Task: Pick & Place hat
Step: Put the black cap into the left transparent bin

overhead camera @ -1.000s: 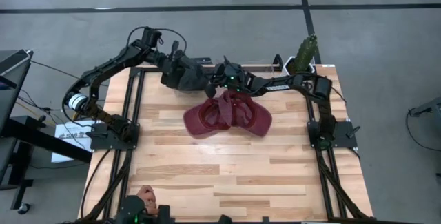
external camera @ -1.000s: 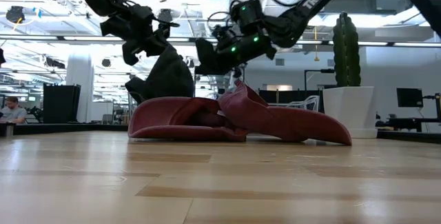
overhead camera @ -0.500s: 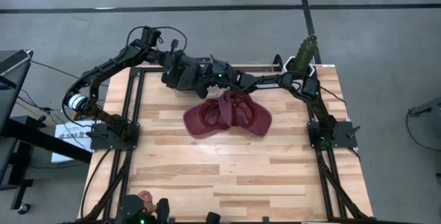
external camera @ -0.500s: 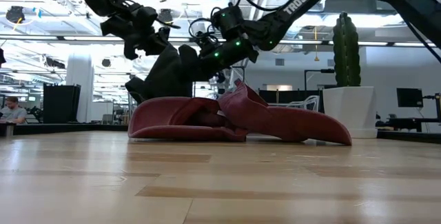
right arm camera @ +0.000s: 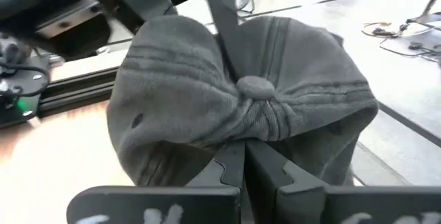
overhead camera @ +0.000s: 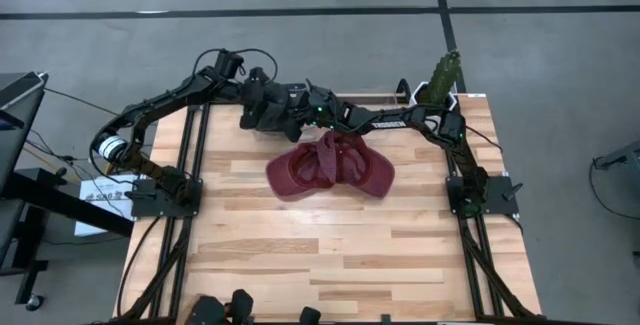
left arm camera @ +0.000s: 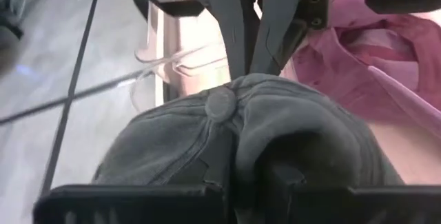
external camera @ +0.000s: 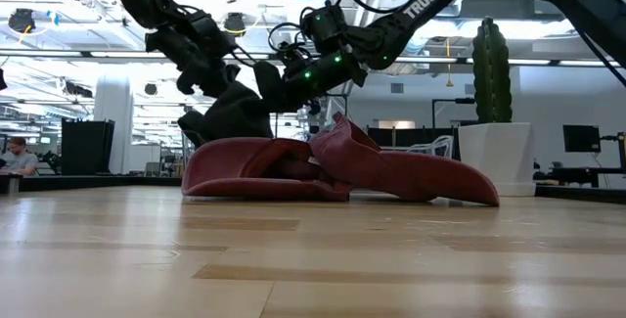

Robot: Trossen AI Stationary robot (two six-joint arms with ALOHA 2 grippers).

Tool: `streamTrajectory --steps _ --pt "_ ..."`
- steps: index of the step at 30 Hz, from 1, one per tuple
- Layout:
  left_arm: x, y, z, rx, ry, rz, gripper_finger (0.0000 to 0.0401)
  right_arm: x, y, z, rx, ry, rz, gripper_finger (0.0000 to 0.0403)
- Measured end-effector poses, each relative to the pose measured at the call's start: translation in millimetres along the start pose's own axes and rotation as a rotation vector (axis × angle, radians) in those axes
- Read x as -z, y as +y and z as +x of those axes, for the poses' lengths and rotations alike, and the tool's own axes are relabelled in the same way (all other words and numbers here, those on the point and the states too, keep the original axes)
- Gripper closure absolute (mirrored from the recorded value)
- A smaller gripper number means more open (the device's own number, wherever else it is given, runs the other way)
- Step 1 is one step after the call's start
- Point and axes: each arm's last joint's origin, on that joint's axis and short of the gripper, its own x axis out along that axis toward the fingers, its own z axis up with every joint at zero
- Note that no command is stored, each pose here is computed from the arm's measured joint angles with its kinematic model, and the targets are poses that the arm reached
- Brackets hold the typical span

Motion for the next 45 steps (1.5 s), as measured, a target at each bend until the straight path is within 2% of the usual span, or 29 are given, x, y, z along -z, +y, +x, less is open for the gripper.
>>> streamTrajectory --steps 9,17,27,35,45 --pt "-22 -7 -8 -0.096 0.072 -0.096 0.0363 0 0 0 0.003 0.0 0.0 0.0403" --pt "-28 -7 -24 -0.25 0.18 -0.206 0.0364 2 0 0 0.02 0.018 -0.004 0.0403" --pt "-16 -27 -16 -0.2 0.209 -0.233 0.0362 2 -1 0 0.029 0.017 -0.008 0.0403" --pt "-18 -27 -19 -0.22 0.192 -0.227 0.036 1 -1 0 0.05 0.013 -0.001 0.0403" --pt "-22 -25 -23 -0.285 0.192 -0.231 0.0304 0 -1 0 0.049 0.001 0.001 0.0403"
